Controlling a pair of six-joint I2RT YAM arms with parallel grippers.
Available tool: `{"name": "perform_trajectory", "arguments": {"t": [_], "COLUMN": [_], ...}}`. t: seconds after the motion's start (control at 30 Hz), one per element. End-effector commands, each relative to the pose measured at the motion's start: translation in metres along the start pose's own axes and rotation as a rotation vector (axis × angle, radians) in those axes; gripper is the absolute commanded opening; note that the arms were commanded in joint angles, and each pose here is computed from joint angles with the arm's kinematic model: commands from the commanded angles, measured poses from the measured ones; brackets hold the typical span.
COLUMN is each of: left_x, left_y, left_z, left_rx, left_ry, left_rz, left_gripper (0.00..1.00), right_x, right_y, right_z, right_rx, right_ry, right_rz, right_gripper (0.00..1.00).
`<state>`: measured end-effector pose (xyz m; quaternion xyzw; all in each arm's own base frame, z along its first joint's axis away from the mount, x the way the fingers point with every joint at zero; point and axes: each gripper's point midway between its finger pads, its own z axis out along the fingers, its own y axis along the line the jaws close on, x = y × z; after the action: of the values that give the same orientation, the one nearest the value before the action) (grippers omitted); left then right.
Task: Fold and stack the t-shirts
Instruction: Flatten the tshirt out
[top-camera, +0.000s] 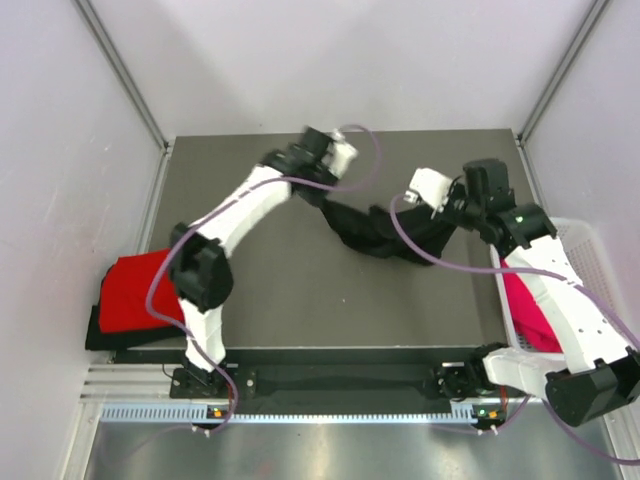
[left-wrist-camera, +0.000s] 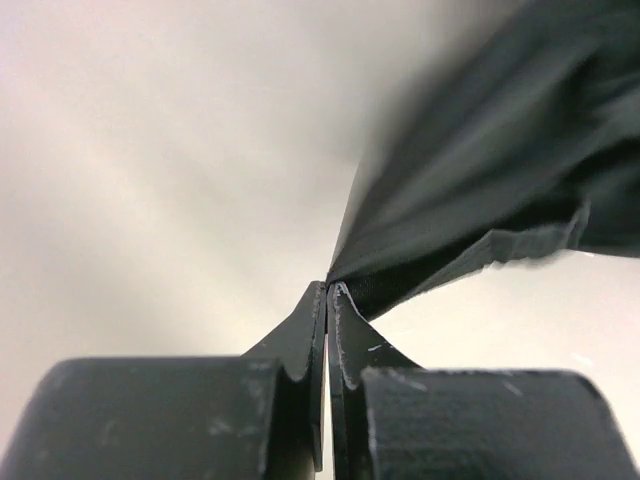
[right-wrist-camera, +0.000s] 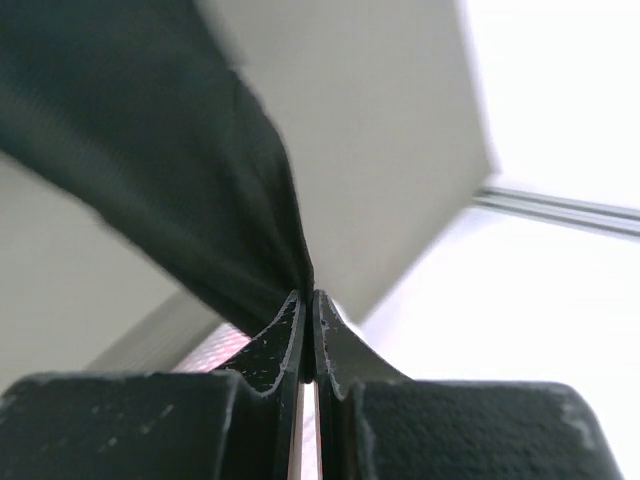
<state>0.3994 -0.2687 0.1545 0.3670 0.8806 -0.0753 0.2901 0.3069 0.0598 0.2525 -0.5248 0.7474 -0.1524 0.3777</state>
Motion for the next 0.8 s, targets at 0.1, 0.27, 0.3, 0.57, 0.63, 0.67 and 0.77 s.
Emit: {"name": "perform_trajectory", "arguments": {"t": [0.1, 0.27, 0.3, 0.57, 0.63, 0.67, 0.77], "left_x": [-0.031, 0.003, 0.022, 0.1, 0.092, 0.087, 0.066], "left_y": [0.078, 0.08, 0.077, 0.046, 0.05, 0.049, 0.034], "left_z": [-0.146, -0.185, -0.175, -0.174, -0.174, -0.17, -0.137], "left_rx": [-0.213, -0.279, -0.274, -0.218, -0.223, -0.205, -0.048], "left_ry": [-0.265, -0.285, -0.241, -0.166, -0.187, -0.185, -0.148], "left_rz": [-0.066, -0.068, -0.064, -0.056, -0.027, -0.016, 0.01], "left_gripper": [0.0, 0.0, 0.0, 0.6, 0.64, 0.64, 0.62], "right_x": [-0.039, -0.03, -0.024, 0.026, 0.034, 0.036, 0.038], "right_y": [-0.102, -0.08, -0.073, 0.032, 0.049, 0.053, 0.066], "right_z": [-0.031, -0.026, -0.02, 0.034, 0.039, 0.041, 0.047], "right_rx": [0.293, 0.247, 0.231, -0.063, -0.115, -0.125, -0.173], "right_ry": [-0.109, -0.109, -0.093, 0.015, 0.042, 0.05, 0.055], "right_rz": [0.103, 0.133, 0.137, 0.131, 0.142, 0.147, 0.168], "right_gripper": [0.0, 0.0, 0.0, 0.0, 0.0, 0.0, 0.0]}}
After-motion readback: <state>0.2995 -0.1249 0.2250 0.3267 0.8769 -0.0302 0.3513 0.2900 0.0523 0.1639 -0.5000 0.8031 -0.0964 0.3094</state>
